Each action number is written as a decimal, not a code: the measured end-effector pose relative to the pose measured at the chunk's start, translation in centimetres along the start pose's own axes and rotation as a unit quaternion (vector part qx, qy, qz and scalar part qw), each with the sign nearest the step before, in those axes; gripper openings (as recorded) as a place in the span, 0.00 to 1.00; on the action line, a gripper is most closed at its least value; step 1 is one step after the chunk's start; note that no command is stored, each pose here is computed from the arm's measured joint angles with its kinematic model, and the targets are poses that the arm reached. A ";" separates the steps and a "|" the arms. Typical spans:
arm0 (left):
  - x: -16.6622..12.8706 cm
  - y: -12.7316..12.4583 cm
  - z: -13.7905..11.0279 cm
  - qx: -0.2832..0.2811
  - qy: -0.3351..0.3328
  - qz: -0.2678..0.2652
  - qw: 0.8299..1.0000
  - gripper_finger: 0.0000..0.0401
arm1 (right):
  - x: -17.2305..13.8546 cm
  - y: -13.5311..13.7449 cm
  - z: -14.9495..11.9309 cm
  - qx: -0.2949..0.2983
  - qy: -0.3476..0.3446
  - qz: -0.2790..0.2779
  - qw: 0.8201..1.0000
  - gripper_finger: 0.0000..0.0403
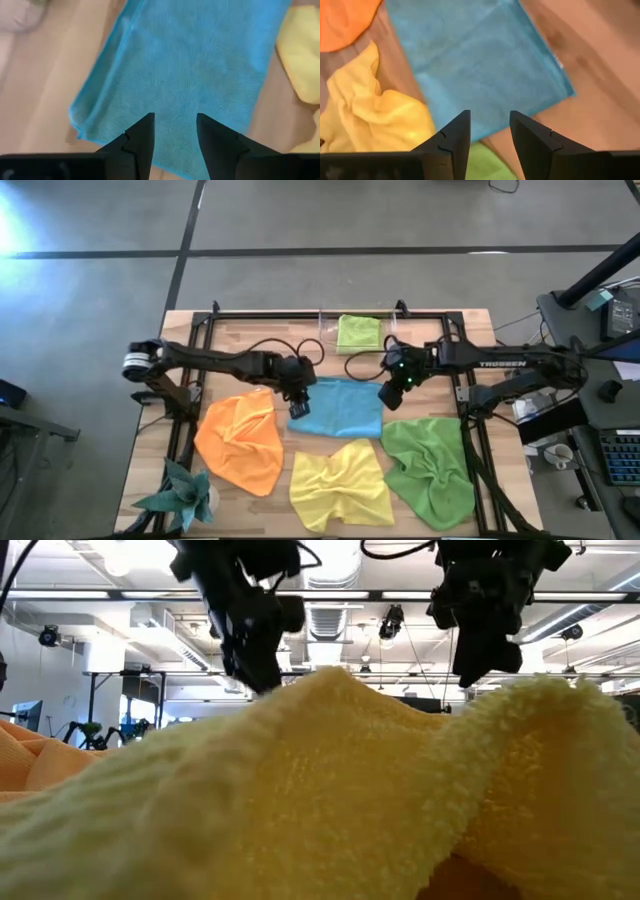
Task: Fold microfiber towels
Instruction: Fold the blue microfiber cloth
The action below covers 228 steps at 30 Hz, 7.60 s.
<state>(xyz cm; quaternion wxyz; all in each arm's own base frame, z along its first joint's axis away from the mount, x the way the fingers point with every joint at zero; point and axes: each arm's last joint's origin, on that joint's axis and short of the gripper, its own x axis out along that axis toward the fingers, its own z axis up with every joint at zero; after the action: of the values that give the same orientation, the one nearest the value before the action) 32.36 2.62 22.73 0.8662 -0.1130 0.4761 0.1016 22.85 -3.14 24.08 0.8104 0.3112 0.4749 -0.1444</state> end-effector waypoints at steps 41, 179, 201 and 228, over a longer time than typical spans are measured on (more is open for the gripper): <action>6.1 10.0 -2.9 0.115 0.109 0.269 0.950 0.32 | 2.1 0.5 0.0 0.139 -0.001 -0.036 0.990 0.28; 5.8 -9.2 -9.2 0.214 0.104 0.108 0.965 0.32 | 2.0 0.7 -1.0 -0.086 -0.009 -0.017 0.996 0.27; 4.9 -9.9 -4.9 0.114 0.049 0.036 0.992 0.01 | 1.9 1.9 -0.6 -0.192 -0.028 0.058 0.979 0.27; 1.4 -11.5 -0.6 0.120 0.015 0.000 0.993 0.00 | 6.5 5.2 -1.2 -0.390 -0.058 0.086 0.915 0.45</action>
<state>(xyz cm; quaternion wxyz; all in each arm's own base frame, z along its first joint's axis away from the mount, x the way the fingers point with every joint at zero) 35.85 -8.45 22.40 0.8663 -0.0095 0.4977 0.0424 28.11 1.99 19.96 0.9029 0.0009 0.4169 0.1045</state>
